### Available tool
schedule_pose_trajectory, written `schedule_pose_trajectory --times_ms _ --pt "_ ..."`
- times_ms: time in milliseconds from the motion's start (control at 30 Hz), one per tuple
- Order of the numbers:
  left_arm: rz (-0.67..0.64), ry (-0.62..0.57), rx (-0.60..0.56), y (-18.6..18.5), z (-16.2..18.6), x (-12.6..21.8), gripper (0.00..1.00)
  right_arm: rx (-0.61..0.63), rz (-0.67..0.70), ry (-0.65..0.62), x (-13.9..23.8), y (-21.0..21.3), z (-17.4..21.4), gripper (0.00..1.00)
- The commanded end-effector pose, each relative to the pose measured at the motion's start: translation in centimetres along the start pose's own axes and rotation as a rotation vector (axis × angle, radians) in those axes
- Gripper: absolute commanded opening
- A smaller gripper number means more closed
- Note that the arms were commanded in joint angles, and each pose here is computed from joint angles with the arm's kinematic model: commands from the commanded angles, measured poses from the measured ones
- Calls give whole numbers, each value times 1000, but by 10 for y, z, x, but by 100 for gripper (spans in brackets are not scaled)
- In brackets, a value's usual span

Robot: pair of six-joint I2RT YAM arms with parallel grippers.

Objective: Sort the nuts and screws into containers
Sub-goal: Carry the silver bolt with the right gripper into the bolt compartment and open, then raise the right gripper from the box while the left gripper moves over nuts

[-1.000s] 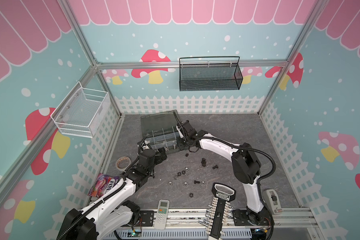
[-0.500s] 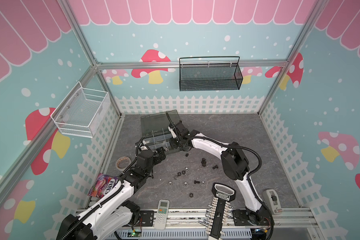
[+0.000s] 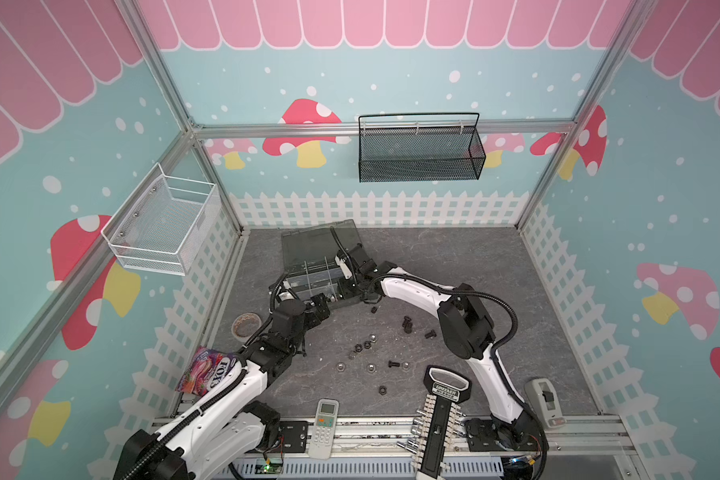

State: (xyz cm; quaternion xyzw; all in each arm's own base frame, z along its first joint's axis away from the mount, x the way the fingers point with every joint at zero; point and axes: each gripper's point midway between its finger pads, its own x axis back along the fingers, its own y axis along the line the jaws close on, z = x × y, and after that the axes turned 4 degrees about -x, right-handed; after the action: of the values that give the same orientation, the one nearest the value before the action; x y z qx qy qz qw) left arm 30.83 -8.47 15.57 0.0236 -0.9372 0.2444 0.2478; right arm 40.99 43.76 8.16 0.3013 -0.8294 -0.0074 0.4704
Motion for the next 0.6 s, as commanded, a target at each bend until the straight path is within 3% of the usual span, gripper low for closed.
schedule_pose_trajectory --times_ms 0,567 --pt "-35 2 10 10 2 1 99 3 5 0 -1 2 -2 36" --pt "-44 24 -17 13 5 4 99 -20 125 -155 59 -13 -33 38"
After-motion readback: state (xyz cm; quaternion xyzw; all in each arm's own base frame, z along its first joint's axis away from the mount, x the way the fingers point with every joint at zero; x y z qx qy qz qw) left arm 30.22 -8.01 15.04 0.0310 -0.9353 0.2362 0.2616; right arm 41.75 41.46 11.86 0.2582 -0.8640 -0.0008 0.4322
